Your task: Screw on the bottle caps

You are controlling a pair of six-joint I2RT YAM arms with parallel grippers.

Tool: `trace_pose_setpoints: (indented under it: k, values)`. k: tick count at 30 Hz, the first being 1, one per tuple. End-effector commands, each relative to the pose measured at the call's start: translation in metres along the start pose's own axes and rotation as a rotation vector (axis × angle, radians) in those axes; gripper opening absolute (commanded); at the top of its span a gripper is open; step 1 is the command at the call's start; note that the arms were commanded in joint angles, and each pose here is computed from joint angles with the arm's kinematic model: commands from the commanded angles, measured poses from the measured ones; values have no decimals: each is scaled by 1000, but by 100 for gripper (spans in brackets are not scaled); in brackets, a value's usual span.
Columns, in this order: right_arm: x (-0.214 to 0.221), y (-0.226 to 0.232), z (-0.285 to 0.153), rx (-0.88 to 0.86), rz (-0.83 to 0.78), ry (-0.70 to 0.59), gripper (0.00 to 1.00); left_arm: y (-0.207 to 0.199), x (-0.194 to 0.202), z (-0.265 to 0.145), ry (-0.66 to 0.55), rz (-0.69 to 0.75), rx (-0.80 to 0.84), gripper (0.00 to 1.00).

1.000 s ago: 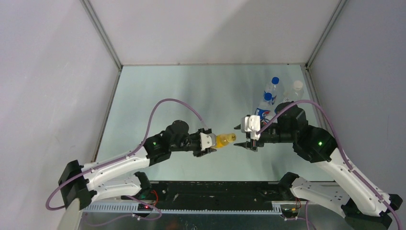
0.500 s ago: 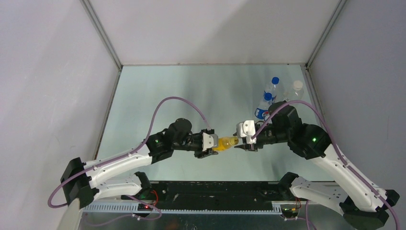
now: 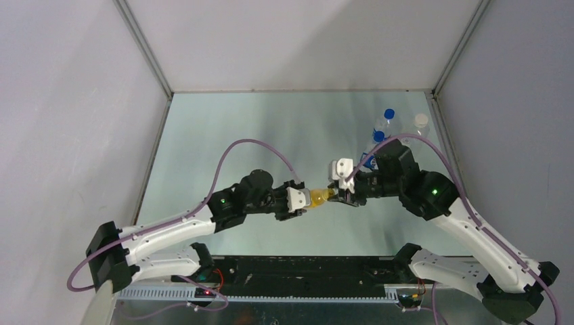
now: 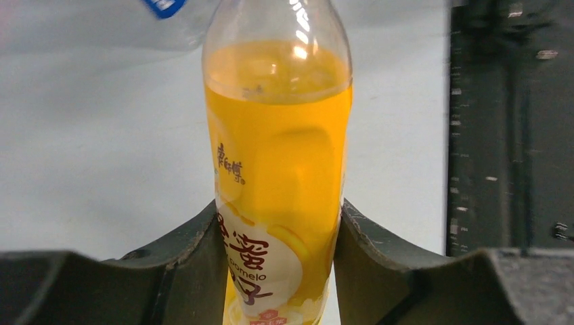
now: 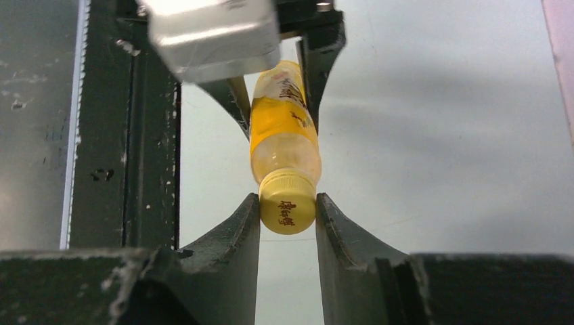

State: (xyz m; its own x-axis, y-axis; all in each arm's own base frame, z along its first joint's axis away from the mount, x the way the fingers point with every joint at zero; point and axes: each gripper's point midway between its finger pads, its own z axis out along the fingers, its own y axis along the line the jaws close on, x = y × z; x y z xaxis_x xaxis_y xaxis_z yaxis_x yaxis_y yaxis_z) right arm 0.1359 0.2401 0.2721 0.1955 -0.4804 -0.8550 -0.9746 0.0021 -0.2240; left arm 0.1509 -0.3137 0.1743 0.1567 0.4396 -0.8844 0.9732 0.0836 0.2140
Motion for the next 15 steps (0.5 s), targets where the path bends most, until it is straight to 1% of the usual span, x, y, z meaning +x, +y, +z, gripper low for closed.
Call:
trace_pose_setpoints:
  k: [1, 2, 3, 4, 5, 6, 7, 8, 9, 11, 14, 15]
  values:
    - [-2, -19, 16, 104, 299, -4, 0, 63, -66, -21, -153, 154, -396, 0]
    - [-2, -33, 17, 180, 354, -5, 0, 72, -70, -27, -154, 192, -502, 0]
    - [-1, -37, 21, 219, 489, -8, 0, 75, -71, -30, -150, 215, -547, 0]
    - [-2, -50, 21, 294, 554, -24, 0, 80, -72, -34, -134, 259, -624, 0]
    - [-2, -53, 25, 327, 702, -41, 0, 82, -72, -36, -125, 278, -660, 0]
    - [-1, -63, 26, 386, 768, -53, 0, 86, -71, -39, -96, 315, -729, 0]
    - [-2, -66, 27, 420, 907, -79, 0, 88, -70, -40, -81, 333, -758, 0]
    - [2, -71, 29, 453, 972, -82, 0, 91, -66, -41, -45, 367, -813, 0]
    - [0, -72, 31, 460, 1073, -104, 0, 96, -66, -48, -30, 381, -877, 0]
    - [-5, -71, 36, 443, 1160, -131, 0, 97, -61, -46, -4, 386, -913, 0]
    - [-17, -70, 37, 407, 1166, -169, 1, 96, -53, -42, 26, 371, -913, 0]
    - [-18, -70, 36, 407, 1146, -170, 7, 95, -49, -40, 33, 358, -900, 0]
